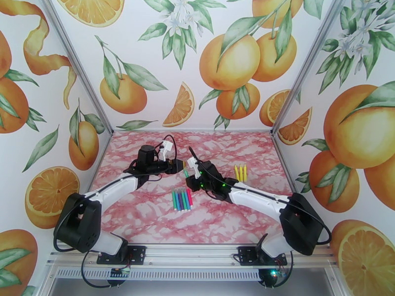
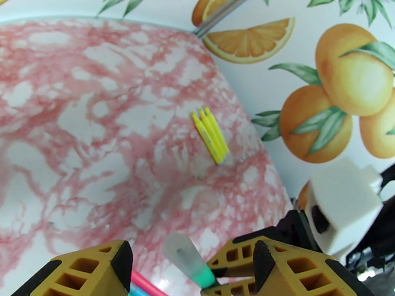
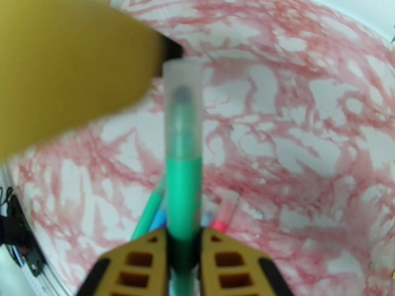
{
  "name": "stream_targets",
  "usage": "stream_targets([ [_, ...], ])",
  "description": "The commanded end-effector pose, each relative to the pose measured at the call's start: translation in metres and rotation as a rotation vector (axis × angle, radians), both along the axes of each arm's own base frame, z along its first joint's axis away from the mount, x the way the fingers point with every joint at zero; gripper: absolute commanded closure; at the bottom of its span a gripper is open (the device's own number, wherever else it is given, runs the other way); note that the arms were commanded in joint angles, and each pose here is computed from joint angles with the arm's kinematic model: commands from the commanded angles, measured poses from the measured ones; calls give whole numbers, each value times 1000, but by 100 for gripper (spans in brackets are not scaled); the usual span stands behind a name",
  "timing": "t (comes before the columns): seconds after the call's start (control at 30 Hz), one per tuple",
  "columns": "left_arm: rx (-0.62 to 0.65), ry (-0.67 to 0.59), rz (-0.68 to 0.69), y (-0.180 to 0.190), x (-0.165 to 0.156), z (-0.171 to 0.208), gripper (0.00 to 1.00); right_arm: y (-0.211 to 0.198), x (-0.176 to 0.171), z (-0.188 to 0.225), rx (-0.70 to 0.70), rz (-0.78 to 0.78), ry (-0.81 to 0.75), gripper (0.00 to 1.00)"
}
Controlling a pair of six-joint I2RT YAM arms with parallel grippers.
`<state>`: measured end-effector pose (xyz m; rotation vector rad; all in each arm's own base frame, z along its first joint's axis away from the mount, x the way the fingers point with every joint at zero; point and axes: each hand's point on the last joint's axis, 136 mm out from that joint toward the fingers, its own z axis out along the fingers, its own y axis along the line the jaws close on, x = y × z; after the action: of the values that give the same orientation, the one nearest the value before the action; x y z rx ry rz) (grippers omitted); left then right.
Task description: Open the pen caps
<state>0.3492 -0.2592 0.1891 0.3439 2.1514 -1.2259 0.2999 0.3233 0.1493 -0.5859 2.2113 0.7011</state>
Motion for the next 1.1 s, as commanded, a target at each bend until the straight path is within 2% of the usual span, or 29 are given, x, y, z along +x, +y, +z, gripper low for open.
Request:
stream_targets([
  [0.0,-45,-64,-37,-12,4,26,35,7,-1,22,52,32,-65,82],
  [0.2,-49,-63,-53,-16,2,28,43,11,-4,27,67,51,-80,81],
  [0.47,-60,-59,-85,-23,-2,29,59,10,-3,30,69,45,-95,81],
  [0.7,-67,-49,-92,-26,0,28,79,7,-4,29,64,36,-99,81],
  [0.8,-69,-48,-91,-26,0,29,82,6,-4,29,64,35,-99,81],
  [0.97,-77,-46,-98,-28,-1,31,92,7,-4,24,56,31,-84,69],
  [1.07,-85,-46,-108,-29,-3,34,95,7,-3,23,63,31,-81,63],
])
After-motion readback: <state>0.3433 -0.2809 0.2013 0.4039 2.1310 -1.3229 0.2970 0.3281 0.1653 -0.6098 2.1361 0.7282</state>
